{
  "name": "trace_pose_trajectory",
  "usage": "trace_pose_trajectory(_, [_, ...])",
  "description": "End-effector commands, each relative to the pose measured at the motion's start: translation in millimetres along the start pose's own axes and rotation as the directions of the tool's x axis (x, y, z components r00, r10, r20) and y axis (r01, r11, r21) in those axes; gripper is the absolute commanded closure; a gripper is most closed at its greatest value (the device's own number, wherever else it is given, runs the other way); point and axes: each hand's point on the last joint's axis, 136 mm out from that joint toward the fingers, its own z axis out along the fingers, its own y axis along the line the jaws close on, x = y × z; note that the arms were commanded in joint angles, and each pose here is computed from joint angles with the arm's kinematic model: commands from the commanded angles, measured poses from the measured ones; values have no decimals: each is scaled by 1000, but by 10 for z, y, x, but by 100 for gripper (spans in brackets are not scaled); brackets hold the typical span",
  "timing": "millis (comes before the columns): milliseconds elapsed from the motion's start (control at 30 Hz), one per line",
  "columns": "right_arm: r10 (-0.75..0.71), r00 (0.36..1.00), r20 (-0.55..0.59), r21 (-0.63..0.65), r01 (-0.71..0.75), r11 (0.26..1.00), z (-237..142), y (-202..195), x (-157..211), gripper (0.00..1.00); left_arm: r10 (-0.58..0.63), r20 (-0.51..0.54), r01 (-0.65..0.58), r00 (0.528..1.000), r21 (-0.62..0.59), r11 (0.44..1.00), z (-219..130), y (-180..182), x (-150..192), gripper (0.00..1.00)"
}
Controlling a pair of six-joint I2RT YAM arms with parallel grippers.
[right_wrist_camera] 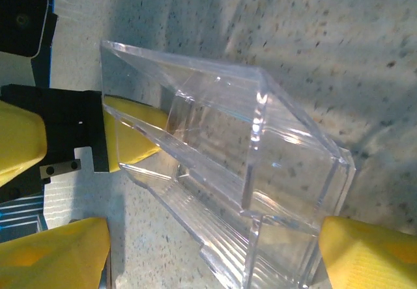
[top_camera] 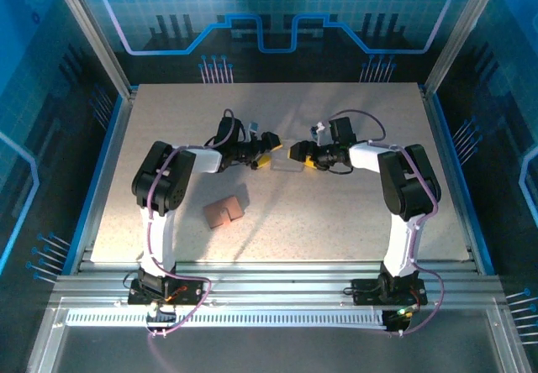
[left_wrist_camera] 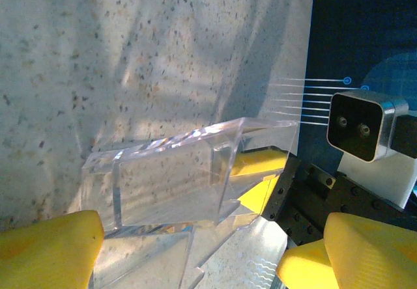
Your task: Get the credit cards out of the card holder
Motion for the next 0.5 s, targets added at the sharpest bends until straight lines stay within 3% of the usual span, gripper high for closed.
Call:
trace_pose_trajectory(0, [-29,1000,6,-20,29,999,-27,167,14,15,26,-48,-24,998,42,999,-16,-191,174,11])
trace_pose_trajectory(133, [-24,1000,12,45,23,999,-39,48,-11,15,30,-31,-30,999,11,1000,-62,-162,144,11])
trace_pose_trajectory(467, [-33,999,29,29,32,999,-166,115,-76,14,45,21,-44,999,-29,999,-374,-145,24,10])
